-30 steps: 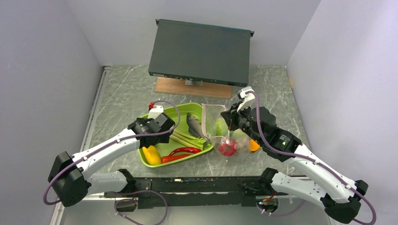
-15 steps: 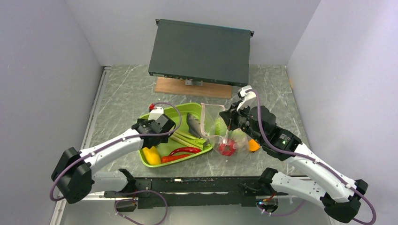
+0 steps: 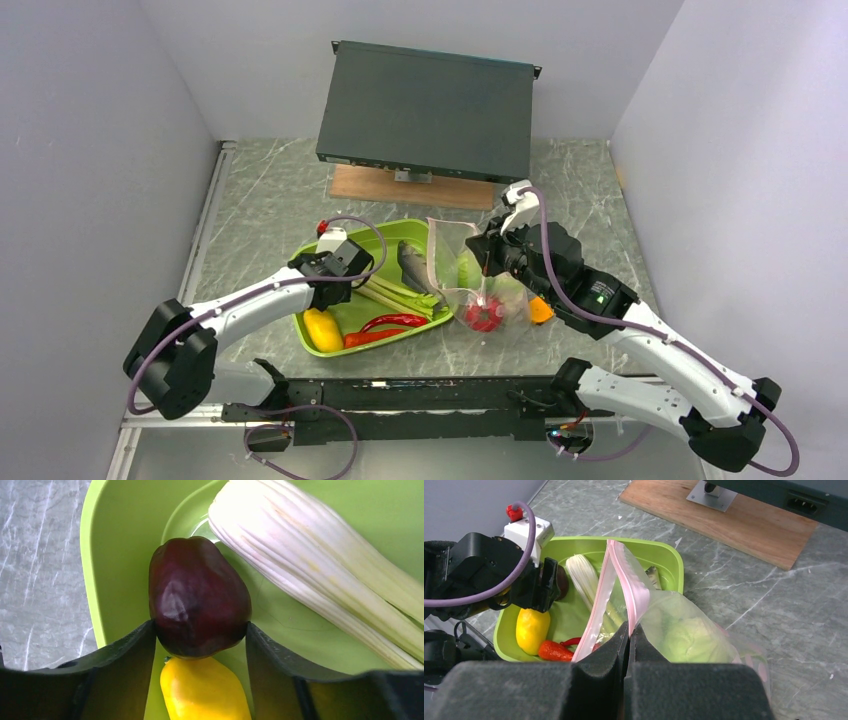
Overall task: Place the food in the zip-top bag and seal the zipper
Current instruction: Pick up the fake vegetable from the bin.
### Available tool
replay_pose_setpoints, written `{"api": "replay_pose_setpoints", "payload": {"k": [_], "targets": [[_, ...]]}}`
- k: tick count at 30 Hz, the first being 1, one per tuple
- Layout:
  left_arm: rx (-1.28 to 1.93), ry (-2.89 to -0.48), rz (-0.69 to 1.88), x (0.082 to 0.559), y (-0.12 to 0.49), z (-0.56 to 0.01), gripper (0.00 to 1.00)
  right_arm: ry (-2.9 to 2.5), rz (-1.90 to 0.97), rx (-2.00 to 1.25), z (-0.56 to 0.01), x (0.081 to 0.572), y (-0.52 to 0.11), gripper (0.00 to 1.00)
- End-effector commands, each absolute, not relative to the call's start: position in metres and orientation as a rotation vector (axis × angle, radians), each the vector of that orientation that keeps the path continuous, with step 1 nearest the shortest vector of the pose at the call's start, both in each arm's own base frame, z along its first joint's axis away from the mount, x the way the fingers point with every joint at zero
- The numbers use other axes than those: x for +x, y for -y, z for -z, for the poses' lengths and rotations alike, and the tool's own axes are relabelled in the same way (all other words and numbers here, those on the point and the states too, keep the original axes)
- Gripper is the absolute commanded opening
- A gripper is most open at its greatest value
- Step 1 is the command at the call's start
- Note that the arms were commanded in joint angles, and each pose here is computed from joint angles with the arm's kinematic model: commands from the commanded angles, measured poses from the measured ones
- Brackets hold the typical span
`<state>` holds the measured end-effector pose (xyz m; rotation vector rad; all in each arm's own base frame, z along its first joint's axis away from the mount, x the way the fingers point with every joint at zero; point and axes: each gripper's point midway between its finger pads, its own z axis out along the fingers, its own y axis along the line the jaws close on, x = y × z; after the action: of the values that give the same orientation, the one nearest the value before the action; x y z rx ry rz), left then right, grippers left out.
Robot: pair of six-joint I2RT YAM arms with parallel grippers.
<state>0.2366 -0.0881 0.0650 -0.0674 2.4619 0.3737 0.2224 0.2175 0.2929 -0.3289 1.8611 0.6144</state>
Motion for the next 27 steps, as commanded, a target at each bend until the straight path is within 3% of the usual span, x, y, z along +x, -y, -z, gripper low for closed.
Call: {"api": "replay_pose_setpoints", "payload": {"k": [1,5,11,21,27], "targets": [[-0.062,-2.474,-0.298,0.240,0.099,-0.062,0.56,-1.791,-0.634,-0.282,-0.321,0.228,-0.218,0.00],[-0.047,-2.483,-0.264,0.238,0.103,-0.063,0.36,-1.797,-0.612,-0.283,-0.319,0.231,-0.217,0.00],[-0.001,-2.463,-0.104,0.240,0.121,-0.084,0.16,-1.819,-0.571,-0.285,-0.312,0.235,-0.216,0.00],[0.083,-2.255,0.369,0.237,0.166,-0.178,0.01,-1.813,-0.565,-0.259,-0.314,0.234,-0.210,0.00],[0.231,-2.064,0.773,0.218,0.212,-0.238,0.00,-1.798,-0.572,-0.265,-0.318,0.233,-0.210,0.00]]}}
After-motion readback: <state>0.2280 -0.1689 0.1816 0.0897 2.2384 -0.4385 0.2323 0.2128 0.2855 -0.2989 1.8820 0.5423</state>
